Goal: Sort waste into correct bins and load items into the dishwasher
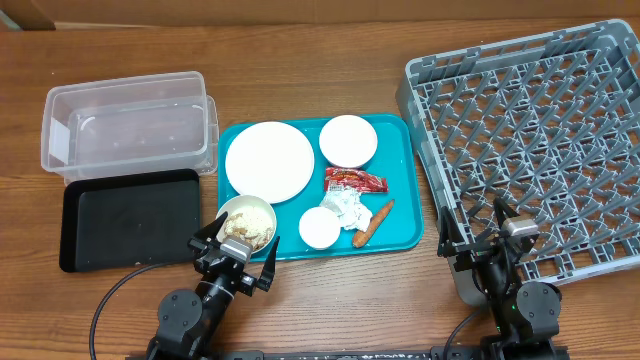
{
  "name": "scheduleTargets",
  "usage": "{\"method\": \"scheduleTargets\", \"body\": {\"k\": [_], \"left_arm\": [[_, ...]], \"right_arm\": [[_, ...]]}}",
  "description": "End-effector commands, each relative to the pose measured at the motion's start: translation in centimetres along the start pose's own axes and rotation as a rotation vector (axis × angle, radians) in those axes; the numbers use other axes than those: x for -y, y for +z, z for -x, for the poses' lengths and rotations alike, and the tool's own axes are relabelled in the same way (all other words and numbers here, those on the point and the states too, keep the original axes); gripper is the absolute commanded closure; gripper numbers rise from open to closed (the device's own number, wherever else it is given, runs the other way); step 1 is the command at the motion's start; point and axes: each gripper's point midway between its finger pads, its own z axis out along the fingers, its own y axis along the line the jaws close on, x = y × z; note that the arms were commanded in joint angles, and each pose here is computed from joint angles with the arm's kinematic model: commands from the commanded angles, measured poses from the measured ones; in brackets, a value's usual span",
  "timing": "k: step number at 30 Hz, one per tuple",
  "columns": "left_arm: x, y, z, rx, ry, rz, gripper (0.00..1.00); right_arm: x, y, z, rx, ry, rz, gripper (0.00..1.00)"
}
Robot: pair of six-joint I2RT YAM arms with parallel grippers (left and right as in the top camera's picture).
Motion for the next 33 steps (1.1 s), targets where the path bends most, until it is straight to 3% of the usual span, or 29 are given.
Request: {"method": "scheduleTargets", "body": {"k": [1,33], "left_arm": [[-0.11,0.05,-0.24,-0.005,0.017,0.003,0.0],[-0.11,0.05,-0.24,-0.005,0.017,0.003,0.0]], "right_arm": [[0.12,0.07,-0.38,-0.006,0.005,-0.004,0.0],[0.42,0.07,-0.35,-0.004,-0.004,-0.021,0.0]]}}
